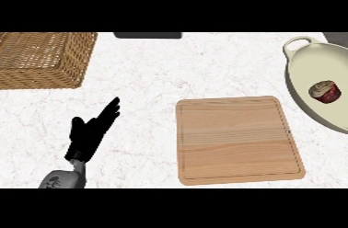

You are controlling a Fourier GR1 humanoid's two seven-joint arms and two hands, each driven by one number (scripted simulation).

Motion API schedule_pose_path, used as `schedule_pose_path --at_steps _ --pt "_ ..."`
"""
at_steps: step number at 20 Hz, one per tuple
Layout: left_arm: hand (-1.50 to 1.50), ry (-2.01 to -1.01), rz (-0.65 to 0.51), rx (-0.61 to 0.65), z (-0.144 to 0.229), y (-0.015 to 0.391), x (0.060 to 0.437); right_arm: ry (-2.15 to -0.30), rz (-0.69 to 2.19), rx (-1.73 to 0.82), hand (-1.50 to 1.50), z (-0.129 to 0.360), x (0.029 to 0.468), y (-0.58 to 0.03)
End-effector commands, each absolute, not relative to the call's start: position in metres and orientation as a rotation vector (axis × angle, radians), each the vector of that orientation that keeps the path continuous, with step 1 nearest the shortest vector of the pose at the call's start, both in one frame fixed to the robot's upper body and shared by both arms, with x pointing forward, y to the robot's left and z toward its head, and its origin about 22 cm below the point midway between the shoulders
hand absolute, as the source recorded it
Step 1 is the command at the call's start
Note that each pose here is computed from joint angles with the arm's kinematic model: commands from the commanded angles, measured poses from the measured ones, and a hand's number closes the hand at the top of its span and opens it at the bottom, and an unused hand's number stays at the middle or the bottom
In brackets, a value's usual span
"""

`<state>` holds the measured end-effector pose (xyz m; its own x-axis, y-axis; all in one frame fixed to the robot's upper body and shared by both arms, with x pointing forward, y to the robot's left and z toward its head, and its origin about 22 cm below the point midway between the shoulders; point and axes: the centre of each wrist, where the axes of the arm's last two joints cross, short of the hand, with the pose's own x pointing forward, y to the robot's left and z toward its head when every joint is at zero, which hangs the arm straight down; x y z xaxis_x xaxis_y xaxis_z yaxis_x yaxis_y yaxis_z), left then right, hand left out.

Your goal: Pick the cupcake from the cutting board and place it in the pot

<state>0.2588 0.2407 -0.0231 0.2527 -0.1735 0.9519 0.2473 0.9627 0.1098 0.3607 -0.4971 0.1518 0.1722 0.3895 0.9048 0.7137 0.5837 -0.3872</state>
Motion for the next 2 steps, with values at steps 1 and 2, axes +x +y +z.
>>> schedule_pose_path --at_steps 1,2 --pt "0.00 -1.292 -0.302 -0.070 -0.014 0.241 0.270 -1.519 -0.404 -0.999 -1.50 0.156 0.329 -0.534" --pt "0.00 -1.285 -0.280 -0.070 -0.016 0.228 0.264 -1.539 -0.419 -1.002 -1.50 0.157 0.324 -0.539"
